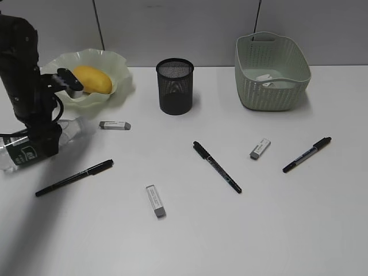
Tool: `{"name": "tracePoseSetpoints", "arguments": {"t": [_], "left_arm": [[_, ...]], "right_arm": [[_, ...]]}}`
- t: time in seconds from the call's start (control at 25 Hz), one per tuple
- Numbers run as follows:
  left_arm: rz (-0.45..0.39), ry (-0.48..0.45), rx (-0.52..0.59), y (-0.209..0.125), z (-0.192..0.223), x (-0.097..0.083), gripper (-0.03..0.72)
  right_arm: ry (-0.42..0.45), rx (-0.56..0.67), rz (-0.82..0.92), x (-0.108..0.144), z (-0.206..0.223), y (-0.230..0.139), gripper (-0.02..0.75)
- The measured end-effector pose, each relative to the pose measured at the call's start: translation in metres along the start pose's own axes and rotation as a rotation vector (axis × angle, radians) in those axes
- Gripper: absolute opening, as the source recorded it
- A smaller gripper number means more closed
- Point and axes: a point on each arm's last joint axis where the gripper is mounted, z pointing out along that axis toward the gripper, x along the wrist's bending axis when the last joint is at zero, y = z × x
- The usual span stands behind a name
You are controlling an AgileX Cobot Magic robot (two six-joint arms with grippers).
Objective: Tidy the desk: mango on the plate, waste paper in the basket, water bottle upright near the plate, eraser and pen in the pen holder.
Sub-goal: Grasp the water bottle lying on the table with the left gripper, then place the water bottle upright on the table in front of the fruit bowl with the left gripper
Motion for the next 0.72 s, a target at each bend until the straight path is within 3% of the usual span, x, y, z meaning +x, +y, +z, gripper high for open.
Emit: {"name": "tracePoseSetpoints", "arguments": {"t": [0.12,0.28,0.48,0.72], "left_arm": [[0.001,-0.008,0.012,-0.001,0.0,-0.001,0.508],[-0.024,-0.015,0.022,-0.002,0.0,-0.001,0.498],[-0.132,-0.025,0.005,-0.002,-0.007,-0.003,0.496],[-0.276,-0.004,-0.129,-0.006,-0.06,-0.007,0.495]], "right_arm": [[0.0,0.0,0.0,0.0,0.0,0.0,0.479],[0.0,0.0,0.0,0.0,0.0,0.0,0.477],[0.0,0.0,0.0,0.0,0.0,0.0,0.477],[0.0,-0.001,0.0,0.0,0.0,0.0,0.477]]}}
